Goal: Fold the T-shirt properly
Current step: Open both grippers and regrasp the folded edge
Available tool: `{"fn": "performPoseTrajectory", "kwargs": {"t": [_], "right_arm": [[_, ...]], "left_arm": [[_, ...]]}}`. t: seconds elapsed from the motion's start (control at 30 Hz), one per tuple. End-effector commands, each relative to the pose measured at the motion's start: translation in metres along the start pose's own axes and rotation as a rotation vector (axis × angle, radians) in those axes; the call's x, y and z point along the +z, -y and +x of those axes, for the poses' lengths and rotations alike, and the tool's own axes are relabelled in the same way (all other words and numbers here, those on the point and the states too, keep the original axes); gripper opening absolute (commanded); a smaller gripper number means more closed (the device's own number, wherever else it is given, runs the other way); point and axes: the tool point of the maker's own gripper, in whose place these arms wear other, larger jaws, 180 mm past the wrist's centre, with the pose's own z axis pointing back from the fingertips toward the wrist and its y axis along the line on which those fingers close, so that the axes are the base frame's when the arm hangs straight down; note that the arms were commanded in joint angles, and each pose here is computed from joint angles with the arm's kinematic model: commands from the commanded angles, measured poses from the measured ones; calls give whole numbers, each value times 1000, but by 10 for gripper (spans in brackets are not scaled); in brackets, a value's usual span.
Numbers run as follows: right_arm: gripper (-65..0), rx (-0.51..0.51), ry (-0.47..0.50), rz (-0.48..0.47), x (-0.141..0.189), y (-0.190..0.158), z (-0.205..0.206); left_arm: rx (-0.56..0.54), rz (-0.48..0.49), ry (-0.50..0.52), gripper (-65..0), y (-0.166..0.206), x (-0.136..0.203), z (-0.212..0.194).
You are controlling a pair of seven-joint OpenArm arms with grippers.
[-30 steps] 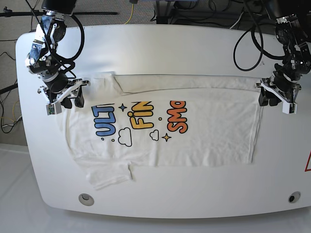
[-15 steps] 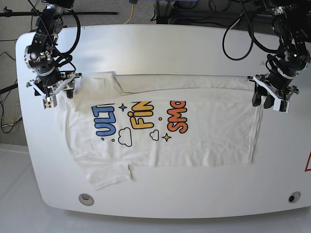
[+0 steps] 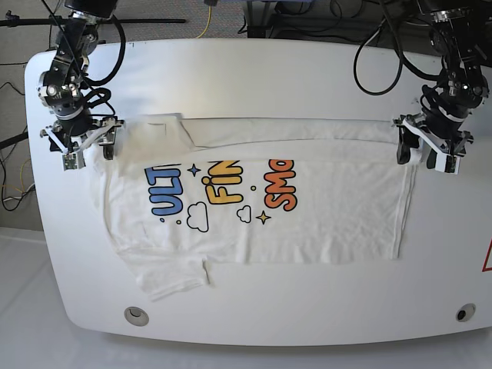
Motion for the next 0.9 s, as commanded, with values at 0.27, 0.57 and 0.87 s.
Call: {"fn": "performPoseTrajectory", "kwargs": {"t": [0.27, 0.57, 0.87], "right_arm": [[-228, -21, -17, 26, -14, 6, -16], [-232, -70, -83, 55, -26, 3, -40], [-228, -83, -122, 43, -27, 7, -54]], "left_arm": [[-68, 29, 78, -294, -2, 1, 18], [-60, 39, 15, -306, -2, -10, -7], [-9, 22, -24, -278, -2, -15, -28]]}}
